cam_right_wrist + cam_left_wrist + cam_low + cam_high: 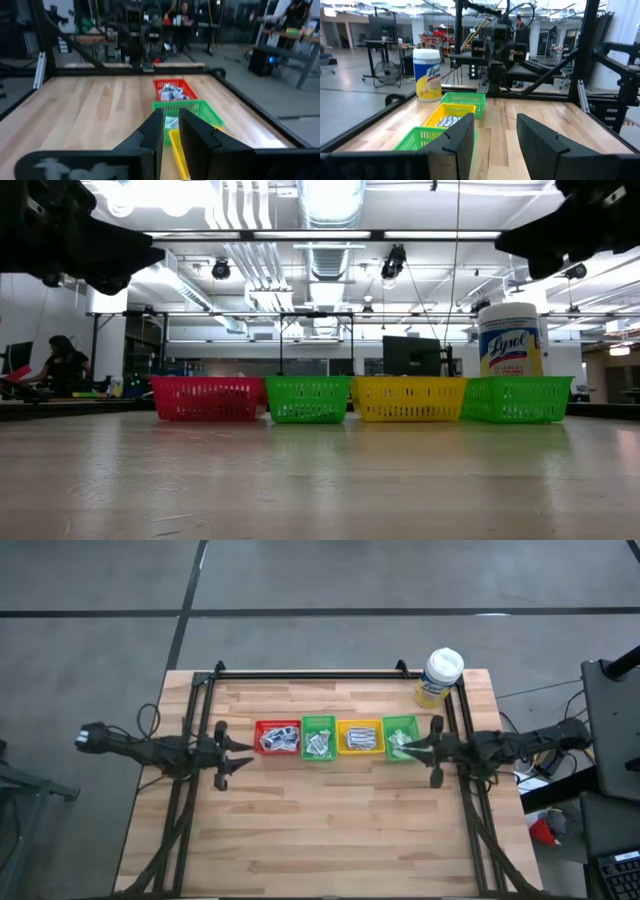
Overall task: Pick & Place First Aid Supplies
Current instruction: Return to Home Position
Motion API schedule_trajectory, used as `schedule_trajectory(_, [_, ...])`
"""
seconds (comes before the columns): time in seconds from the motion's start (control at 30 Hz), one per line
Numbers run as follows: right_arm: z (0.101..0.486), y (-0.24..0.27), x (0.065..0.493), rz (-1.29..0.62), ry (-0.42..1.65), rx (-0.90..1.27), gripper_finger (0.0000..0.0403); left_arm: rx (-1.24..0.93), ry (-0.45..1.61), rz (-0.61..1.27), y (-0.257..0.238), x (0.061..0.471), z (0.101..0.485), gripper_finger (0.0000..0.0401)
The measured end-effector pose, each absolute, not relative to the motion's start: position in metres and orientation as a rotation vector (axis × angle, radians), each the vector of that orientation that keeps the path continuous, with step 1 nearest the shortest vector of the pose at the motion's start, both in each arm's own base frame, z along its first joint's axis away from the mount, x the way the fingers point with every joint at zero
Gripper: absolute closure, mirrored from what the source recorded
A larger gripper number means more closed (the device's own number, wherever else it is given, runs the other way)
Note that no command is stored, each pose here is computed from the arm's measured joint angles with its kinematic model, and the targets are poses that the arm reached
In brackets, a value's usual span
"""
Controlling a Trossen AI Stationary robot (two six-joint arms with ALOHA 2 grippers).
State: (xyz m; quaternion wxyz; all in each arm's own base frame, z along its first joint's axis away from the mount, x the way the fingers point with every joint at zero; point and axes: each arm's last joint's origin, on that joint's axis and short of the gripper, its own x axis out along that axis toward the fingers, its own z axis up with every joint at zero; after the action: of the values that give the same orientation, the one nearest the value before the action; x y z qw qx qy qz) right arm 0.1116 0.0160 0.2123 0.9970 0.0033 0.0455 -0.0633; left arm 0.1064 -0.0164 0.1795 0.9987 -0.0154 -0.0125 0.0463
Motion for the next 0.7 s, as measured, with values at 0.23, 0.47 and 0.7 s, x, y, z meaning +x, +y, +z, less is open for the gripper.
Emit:
schedule_trajectory(0.23, [0.204,0.014,0.098,-0.072,0.002,0.015,0.0346,-0.021,-0.048,0.117,-0.013,0.103,0.181,0.0250])
schedule_trajectory(0.47, [0.197,0.016,0.092,0.045,-0.029,-0.004,0.0346,-0.029,-0.052,0.093,-0.010,0.102,0.172,0.0250])
schedule_trajectory(0.7, [0.191,0.016,0.089,0.047,0.075,-0.022,0.0346,0.019,-0.074,0.136,-0.004,0.100,0.174,0.0250])
